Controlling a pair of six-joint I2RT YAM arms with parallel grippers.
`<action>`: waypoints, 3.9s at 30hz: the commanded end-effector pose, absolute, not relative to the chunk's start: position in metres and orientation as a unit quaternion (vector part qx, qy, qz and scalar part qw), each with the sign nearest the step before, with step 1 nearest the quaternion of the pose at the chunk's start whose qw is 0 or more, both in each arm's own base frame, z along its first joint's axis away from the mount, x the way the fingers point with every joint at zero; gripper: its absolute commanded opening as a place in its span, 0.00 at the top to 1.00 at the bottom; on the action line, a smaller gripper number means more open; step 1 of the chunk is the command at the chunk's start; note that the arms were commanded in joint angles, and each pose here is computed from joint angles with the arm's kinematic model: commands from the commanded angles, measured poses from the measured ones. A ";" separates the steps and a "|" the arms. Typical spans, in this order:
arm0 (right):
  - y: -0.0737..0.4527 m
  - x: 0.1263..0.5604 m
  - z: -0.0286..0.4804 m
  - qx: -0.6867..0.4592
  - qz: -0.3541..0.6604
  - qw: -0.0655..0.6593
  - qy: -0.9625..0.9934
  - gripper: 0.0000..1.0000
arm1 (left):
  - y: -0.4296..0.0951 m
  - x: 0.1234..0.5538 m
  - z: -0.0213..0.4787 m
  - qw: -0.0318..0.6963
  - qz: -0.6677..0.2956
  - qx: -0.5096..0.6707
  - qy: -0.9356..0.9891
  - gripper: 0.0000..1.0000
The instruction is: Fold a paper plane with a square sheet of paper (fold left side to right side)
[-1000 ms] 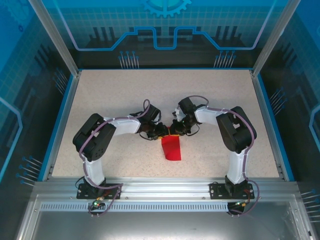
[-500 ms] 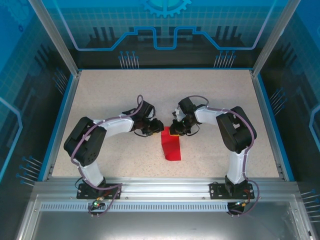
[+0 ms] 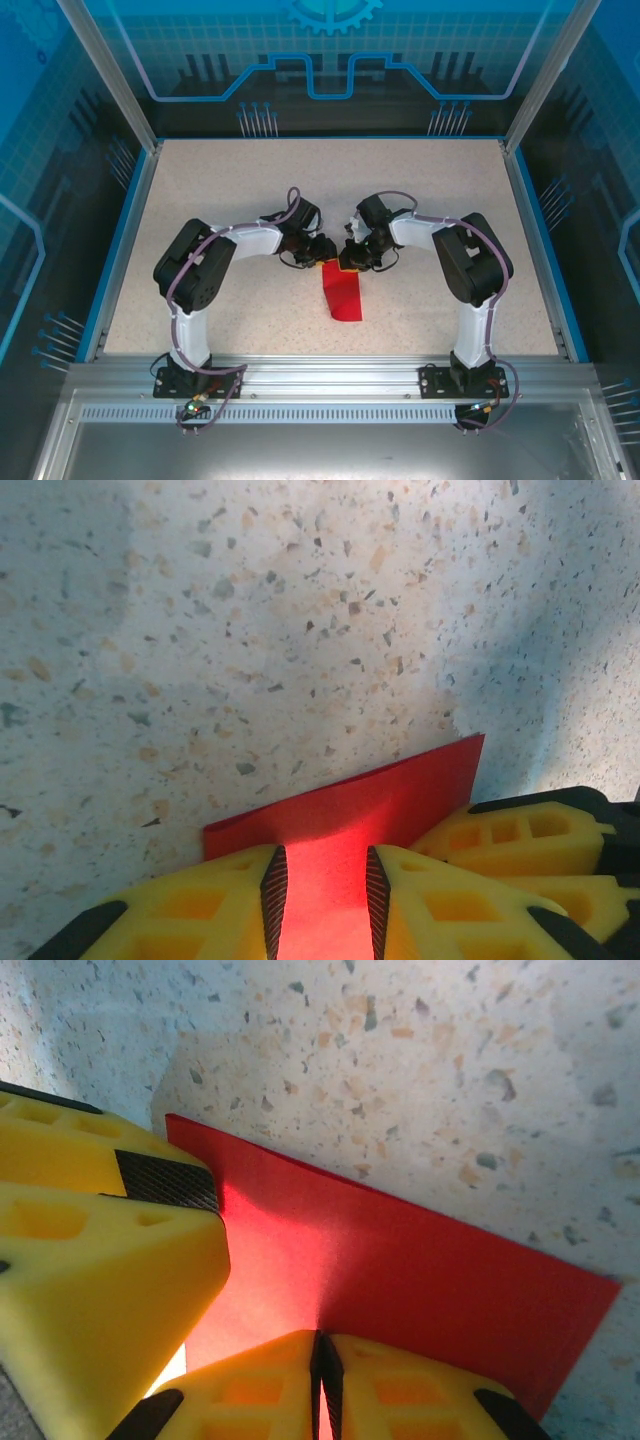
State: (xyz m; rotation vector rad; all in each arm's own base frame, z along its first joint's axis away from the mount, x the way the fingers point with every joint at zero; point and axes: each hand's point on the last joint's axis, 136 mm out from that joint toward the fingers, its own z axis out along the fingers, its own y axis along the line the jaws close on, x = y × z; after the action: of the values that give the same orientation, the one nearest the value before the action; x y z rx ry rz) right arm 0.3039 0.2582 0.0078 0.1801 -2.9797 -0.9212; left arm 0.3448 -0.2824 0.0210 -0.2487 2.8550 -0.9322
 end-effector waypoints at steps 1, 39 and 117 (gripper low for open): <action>0.227 0.274 -0.030 0.045 -0.205 0.060 -0.976 0.86 | -0.272 0.348 0.013 0.066 -0.273 -0.078 0.956 0.68; 0.230 0.276 -0.035 0.043 -0.207 0.064 -0.975 0.86 | -0.308 0.280 0.043 0.076 -0.378 -0.004 0.922 0.67; 0.228 0.269 -0.044 0.036 -0.189 0.082 -0.978 0.86 | -0.288 0.138 -0.001 0.000 -0.310 0.072 0.948 0.69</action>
State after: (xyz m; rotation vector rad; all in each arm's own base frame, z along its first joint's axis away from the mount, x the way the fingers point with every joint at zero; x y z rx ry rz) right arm 0.3030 0.2584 0.0066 0.1725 -2.9681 -0.8985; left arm 0.1736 -0.3060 0.0185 0.2443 2.8210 -1.0439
